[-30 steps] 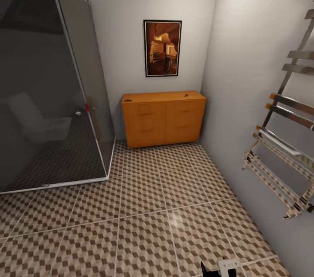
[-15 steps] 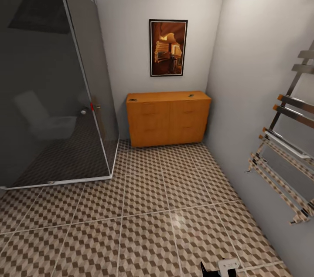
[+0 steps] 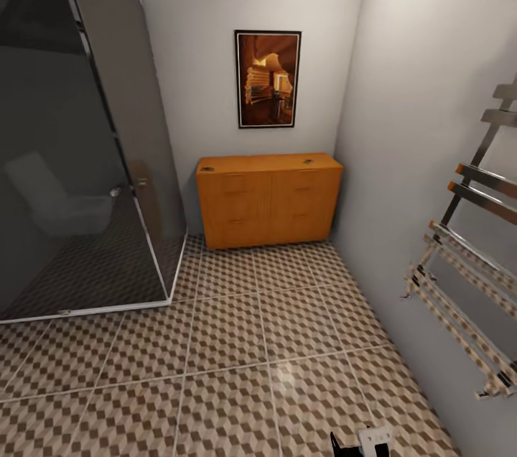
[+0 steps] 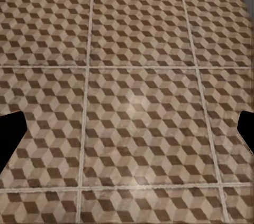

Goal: Take the four mousetraps from the cabinet in the bathroom and place them on the bathroom floor. Make sure all four end up on the same floor surface, and ensure that at least two of them are either under or directly next to the same bathroom sink.

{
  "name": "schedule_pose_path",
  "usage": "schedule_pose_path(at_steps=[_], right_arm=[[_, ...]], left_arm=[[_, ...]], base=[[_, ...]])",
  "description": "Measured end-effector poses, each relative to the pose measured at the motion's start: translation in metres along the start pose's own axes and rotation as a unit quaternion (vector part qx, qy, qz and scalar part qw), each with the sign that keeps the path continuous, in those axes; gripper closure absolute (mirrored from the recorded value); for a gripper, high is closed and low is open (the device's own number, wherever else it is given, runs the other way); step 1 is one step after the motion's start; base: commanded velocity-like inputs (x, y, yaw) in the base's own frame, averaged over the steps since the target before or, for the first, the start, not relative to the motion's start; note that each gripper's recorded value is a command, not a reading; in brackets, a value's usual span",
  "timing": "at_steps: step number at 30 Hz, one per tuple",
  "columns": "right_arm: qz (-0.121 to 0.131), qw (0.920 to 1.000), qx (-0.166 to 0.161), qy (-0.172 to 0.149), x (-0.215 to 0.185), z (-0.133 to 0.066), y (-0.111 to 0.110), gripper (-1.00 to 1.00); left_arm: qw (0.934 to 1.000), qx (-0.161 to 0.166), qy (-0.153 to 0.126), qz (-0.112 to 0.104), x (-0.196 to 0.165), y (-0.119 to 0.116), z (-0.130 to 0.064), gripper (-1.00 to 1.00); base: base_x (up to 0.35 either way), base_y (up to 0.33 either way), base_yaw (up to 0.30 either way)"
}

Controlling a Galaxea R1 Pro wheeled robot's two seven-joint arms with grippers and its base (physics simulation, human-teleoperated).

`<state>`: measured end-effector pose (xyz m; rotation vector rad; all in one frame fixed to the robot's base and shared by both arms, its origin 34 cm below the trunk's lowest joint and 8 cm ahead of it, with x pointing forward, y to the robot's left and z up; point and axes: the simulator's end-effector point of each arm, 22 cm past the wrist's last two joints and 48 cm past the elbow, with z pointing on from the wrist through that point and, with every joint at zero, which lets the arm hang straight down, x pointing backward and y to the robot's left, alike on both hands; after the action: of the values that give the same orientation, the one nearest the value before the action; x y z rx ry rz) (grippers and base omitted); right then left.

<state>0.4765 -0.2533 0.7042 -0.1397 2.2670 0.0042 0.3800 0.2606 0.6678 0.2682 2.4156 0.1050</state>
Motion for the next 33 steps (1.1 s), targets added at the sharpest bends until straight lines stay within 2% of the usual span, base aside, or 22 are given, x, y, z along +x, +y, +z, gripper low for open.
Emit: schedule_pose_path(at_steps=[8, 22, 33], right_arm=[[0.000, 1.0000, 0.000, 0.000, -0.0002, 0.0001, 0.0002, -1.00], [0.001, 1.0000, 0.000, 0.000, 0.0000, 0.0000, 0.0006, -1.00], [0.000, 1.0000, 0.000, 0.000, -0.0001, 0.0000, 0.0000, -1.00]], left_arm=[[1.0000, 0.000, 0.000, 0.000, 0.0002, 0.0005, -0.0001, -1.00], [1.0000, 0.000, 0.000, 0.000, 0.0000, 0.0002, -0.0001, -1.00], [1.0000, 0.000, 0.000, 0.000, -0.0001, 0.0002, 0.0000, -1.00]], base=[[0.314, -0.125, 0.029], [0.330, -0.104, 0.195], [0.309, -0.158, 0.032]])
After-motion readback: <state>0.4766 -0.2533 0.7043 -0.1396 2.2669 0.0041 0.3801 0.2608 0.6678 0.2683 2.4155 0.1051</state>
